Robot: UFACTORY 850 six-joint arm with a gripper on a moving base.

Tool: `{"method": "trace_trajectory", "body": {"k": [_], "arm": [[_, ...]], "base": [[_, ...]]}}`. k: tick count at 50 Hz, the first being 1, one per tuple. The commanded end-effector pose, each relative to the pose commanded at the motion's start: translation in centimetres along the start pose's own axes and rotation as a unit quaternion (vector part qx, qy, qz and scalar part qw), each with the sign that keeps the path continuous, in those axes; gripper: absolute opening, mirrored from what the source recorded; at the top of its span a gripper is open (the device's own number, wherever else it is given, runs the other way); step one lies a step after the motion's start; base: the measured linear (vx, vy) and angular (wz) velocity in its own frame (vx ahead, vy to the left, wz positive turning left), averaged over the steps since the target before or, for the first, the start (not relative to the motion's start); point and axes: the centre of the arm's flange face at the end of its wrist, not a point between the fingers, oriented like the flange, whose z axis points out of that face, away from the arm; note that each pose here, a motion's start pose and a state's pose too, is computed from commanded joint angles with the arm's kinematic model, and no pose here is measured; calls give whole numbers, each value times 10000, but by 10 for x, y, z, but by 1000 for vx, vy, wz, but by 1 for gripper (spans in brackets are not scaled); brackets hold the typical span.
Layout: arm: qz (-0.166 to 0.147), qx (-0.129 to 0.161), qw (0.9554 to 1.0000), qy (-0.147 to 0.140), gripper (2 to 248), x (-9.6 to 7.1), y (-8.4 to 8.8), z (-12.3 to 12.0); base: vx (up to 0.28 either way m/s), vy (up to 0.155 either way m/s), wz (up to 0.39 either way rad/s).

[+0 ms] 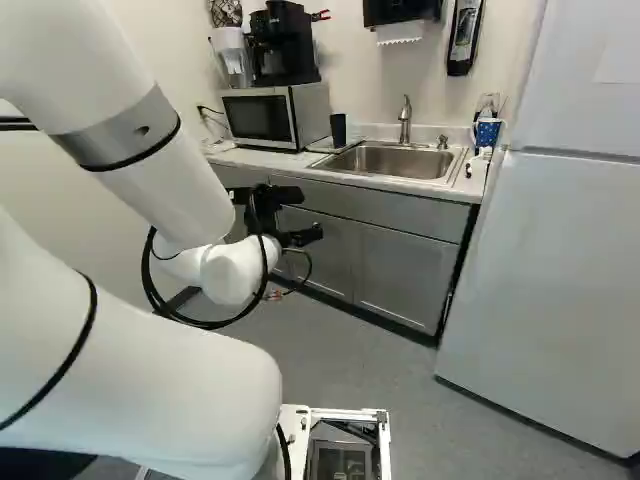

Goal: Rinse the cup and place it in the tray

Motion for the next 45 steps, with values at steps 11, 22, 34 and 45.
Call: {"method": "trace_trajectory", "body": {"k": [11,22,34,45], "arm": [[-2,21,10000,28,247,-4,-1,-3],[-2,25,10000,32,247,-4,-1,-3],[-2,25,10000,32,247,-4,-1,-3],[-2,25,10000,32,247,-4,-1,-3]], "base": [[0,0,0],[0,0,0],[0,0,0],[0,0,0]]}}
